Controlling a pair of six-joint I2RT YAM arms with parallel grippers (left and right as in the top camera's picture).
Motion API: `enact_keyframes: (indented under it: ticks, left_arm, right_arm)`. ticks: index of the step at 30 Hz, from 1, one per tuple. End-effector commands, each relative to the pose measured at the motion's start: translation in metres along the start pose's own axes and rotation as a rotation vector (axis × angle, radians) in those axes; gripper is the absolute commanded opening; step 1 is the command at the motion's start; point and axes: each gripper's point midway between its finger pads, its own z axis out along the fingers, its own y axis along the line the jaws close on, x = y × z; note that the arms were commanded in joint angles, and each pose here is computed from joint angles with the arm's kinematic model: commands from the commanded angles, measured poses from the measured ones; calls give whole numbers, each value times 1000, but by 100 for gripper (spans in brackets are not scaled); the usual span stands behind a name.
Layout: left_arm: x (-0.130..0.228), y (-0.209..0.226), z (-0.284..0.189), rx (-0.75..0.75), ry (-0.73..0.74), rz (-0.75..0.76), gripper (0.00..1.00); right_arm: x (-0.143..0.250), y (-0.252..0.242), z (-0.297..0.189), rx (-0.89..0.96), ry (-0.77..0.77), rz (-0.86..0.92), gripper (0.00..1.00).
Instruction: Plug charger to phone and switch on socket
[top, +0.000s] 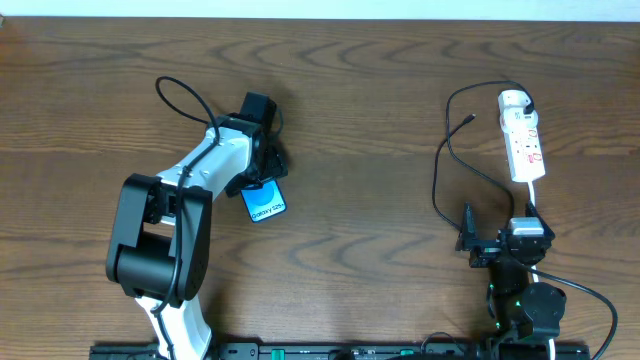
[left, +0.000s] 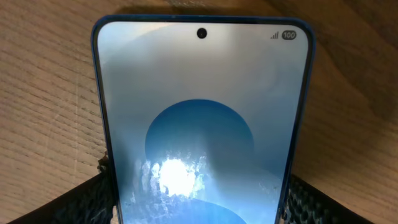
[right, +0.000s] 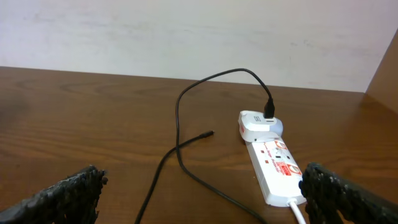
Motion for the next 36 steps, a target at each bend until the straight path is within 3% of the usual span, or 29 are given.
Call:
enact_keyframes:
  ticks: [1,20,36]
  left_arm:
    - [12,-8,10,12,48,14,76]
    - [18,-8,-26,27,89,17,72]
    - [71,-83,-74,511,434,5,71]
  right_arm:
    - [1,-2,0,11,1,-4,99]
    - [1,-2,0,11,1,-4,99]
    - [1,-2,0,11,1,-4,99]
